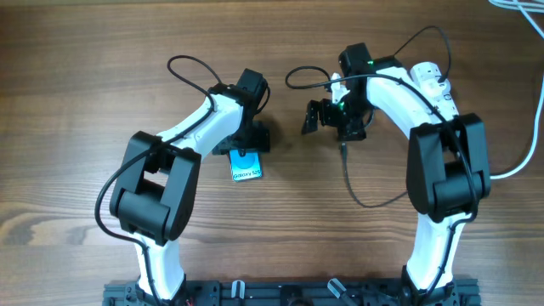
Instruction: Plug charger to phone and switch on socket
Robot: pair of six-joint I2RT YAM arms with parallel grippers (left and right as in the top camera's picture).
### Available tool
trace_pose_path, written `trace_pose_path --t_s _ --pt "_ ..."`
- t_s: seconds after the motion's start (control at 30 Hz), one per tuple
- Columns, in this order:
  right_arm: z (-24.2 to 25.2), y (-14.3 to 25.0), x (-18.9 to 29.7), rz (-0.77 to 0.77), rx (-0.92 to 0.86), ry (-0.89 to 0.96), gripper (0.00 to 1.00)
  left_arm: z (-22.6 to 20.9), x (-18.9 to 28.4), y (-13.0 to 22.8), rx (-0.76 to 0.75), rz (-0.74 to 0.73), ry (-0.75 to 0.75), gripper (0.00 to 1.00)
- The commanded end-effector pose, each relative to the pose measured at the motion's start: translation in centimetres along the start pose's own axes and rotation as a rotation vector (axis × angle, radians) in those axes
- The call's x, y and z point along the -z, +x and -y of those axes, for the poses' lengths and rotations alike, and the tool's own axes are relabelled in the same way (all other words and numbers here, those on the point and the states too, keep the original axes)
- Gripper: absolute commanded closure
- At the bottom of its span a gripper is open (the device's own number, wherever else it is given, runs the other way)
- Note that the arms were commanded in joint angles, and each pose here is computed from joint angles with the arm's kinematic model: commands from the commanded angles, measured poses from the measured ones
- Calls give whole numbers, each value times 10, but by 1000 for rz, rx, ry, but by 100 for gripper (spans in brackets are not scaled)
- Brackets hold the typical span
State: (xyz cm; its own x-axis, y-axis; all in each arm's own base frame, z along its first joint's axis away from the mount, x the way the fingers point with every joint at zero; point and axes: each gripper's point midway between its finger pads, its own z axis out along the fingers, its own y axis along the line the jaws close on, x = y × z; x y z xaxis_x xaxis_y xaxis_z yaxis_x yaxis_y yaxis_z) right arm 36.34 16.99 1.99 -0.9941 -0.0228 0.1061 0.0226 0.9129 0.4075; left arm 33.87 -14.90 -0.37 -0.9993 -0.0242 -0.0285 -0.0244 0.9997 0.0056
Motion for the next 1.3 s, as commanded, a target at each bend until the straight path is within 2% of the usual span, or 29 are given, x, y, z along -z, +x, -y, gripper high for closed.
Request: trace_pose_path --t_s 0.0,0.07,0.13,0.17,0.23,0.33,0.43,0.57,0.67,0.73,0.87,0.93,1.0,1.1,1.2,1.27 --pt "-12 -1 12 25 38 -27 0 -15 -14 10 52 -55 -13 18" --pt "-12 -1 12 25 39 -27 0 -20 -14 9 26 -59 -13 25" --pt "-12 -1 12 26 39 -27 0 -23 -14 12 -58 -73 -16 25" --pt "-12 -1 12 26 39 -27 0 -24 -14 12 -82 -77 -16 24" --pt "-13 -1 12 28 33 -28 0 -25 -14 13 -102 -80 -17 14" --pt "-13 -2 12 29 33 -28 0 -23 -14 8 -69 -59 -13 11" --pt "-13 -1 12 26 32 -29 0 -23 -14 7 -21 -53 -18 22" --pt "-32 4 12 -1 49 -135 0 -24 -14 11 -22 -73 -19 24" --pt "-51 15 6 -33 105 -295 0 -19 -13 15 7 -114 66 25" --pt "-53 25 -6 -54 104 -357 0 -18 -10 16 61 -158 169 25" --pt "-64 40 -23 -78 136 -442 0 -26 -6 13 139 -192 271 25" --pt "-69 46 -31 -82 165 -442 0 -29 -6 11 149 -190 271 23" --pt "-75 52 -37 -93 189 -440 0 -27 -6 12 142 -189 270 10" --pt "-72 54 -42 -91 197 -401 0 -31 -10 7 160 -153 192 4" --pt "-70 54 -43 -92 196 -386 0 -34 -12 -1 200 -108 142 6" --pt "-69 55 -43 -93 218 -386 0 -29 -13 -4 184 -86 135 12"
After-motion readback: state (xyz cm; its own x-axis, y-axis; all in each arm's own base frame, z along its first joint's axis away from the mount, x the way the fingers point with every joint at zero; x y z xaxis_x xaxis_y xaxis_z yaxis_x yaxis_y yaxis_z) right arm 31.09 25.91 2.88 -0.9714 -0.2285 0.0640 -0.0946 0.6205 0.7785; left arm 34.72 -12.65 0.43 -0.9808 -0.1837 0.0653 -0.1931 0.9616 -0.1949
